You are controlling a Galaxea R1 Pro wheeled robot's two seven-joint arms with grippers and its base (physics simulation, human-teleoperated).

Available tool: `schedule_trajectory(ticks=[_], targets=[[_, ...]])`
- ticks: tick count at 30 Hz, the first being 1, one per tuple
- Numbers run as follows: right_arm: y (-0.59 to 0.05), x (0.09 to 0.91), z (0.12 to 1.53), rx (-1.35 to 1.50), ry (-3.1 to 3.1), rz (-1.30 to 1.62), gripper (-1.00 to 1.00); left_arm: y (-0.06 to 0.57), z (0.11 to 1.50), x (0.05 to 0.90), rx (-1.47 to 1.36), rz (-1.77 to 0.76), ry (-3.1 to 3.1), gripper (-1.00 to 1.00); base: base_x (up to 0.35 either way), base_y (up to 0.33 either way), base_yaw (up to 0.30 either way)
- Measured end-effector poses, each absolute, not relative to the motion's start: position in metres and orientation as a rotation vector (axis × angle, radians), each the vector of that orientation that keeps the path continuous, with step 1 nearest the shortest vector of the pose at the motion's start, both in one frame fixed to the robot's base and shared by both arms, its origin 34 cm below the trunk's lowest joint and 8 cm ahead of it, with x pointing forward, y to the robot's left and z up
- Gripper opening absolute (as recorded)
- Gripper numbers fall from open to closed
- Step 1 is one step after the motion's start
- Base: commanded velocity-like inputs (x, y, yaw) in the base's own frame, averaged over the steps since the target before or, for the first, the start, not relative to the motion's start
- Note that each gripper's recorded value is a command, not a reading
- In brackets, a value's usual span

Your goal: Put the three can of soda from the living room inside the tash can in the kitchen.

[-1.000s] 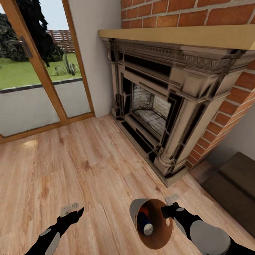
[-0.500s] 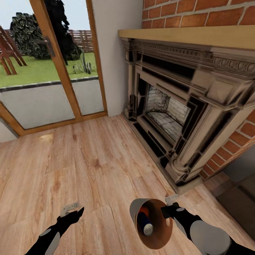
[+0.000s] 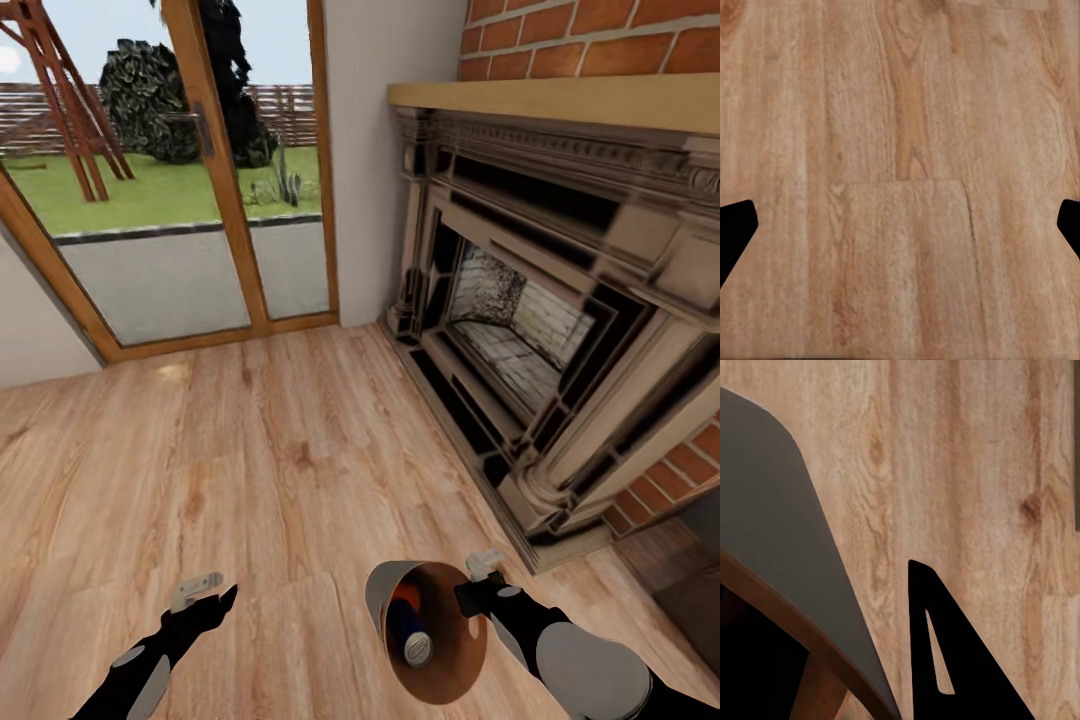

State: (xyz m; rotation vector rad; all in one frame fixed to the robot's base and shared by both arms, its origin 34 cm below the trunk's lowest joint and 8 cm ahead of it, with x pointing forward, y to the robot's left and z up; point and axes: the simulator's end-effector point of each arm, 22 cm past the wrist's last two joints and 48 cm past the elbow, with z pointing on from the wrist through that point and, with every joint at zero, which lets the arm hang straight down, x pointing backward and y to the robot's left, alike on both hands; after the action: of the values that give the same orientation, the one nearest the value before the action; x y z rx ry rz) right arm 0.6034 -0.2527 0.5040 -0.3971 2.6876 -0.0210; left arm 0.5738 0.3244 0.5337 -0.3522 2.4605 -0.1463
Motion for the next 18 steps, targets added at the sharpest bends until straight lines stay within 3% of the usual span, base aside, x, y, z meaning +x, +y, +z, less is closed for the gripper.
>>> schedule_trajectory(ticks=[18], targets=[[-0.2530, 0.6035, 0.5041, -0.393, 2.688, -0.021, -1.00, 0.3240, 0.5338, 0.5741, -0.351, -0.147, 2.460, 1.00, 0.000, 0.000, 0.232]])
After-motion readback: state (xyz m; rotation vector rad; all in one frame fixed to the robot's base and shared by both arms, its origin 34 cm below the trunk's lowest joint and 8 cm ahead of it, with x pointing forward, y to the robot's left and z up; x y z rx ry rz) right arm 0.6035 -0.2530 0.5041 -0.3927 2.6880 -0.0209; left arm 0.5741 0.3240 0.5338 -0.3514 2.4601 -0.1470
